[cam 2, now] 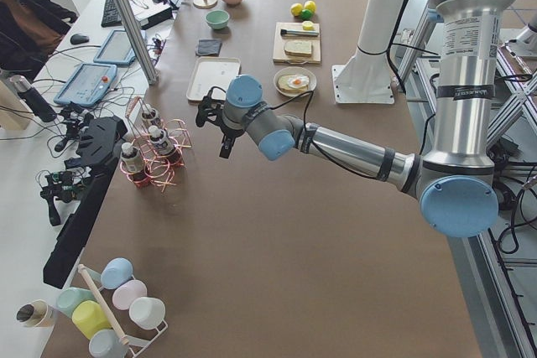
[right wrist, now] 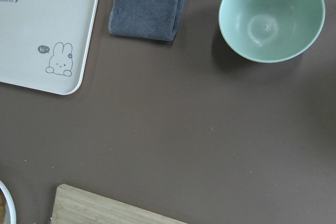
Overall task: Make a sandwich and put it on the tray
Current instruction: 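Move the right gripper down to the bread slice on the cutting board, then grasp the bread slice with the right gripper and lift it, then carry the bread slice with the right gripper onto the egg toast on the plate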
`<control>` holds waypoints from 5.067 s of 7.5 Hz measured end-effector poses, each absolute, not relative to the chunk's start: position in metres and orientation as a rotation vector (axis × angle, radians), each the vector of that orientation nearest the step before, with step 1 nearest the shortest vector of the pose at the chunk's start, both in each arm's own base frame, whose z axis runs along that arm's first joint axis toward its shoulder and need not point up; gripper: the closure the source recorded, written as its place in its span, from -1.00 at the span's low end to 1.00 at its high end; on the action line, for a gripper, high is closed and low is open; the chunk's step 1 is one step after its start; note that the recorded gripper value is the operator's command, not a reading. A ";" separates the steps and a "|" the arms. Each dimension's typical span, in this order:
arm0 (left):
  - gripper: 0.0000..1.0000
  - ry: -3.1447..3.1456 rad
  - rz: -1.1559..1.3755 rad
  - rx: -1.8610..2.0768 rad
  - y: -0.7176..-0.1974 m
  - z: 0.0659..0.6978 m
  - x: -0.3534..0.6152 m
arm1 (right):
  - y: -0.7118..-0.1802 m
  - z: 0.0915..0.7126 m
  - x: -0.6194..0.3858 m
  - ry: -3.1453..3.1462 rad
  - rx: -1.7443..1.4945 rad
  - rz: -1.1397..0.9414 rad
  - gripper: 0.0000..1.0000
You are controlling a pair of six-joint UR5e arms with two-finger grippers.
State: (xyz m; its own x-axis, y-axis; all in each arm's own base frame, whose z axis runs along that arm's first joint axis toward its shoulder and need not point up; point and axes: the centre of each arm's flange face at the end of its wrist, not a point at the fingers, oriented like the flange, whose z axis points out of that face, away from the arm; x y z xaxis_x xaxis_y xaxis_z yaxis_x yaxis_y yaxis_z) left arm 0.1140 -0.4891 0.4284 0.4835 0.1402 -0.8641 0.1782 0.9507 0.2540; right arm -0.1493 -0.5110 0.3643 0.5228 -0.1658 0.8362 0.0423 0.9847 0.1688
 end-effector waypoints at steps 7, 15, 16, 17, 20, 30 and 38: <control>-0.96 1.081 -0.183 0.314 -0.474 0.352 0.283 | -0.411 0.314 -0.303 -1.085 0.099 0.056 -0.99; -0.96 1.060 -0.186 0.331 -0.468 0.354 0.300 | -0.296 0.404 -0.392 -1.044 0.113 0.037 -0.97; -0.96 1.059 -0.187 0.332 -0.468 0.355 0.300 | -0.296 0.411 -0.401 -1.053 0.121 0.033 -0.96; -0.96 1.058 -0.188 0.333 -0.469 0.355 0.300 | -0.295 0.413 -0.406 -1.061 0.123 0.032 -0.72; -0.96 1.058 -0.188 0.333 -0.468 0.355 0.299 | -0.290 0.416 -0.411 -1.064 0.110 0.038 0.50; -0.94 1.061 -0.183 0.337 -0.471 0.350 0.301 | -0.299 0.359 -0.400 -1.185 0.096 0.090 1.00; -0.94 1.055 -0.187 0.330 -0.473 0.355 0.303 | -0.314 0.240 -0.500 -1.239 0.066 0.173 1.00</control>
State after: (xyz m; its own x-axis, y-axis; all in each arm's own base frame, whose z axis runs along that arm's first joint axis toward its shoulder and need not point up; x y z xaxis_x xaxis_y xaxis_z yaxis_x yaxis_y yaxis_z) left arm 0.3034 -0.4727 0.3548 0.4837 0.0064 -0.8752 0.3071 0.9352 0.1766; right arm -0.4999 -0.3142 0.2405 0.3147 0.0955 0.9444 -0.1672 0.9850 -0.0439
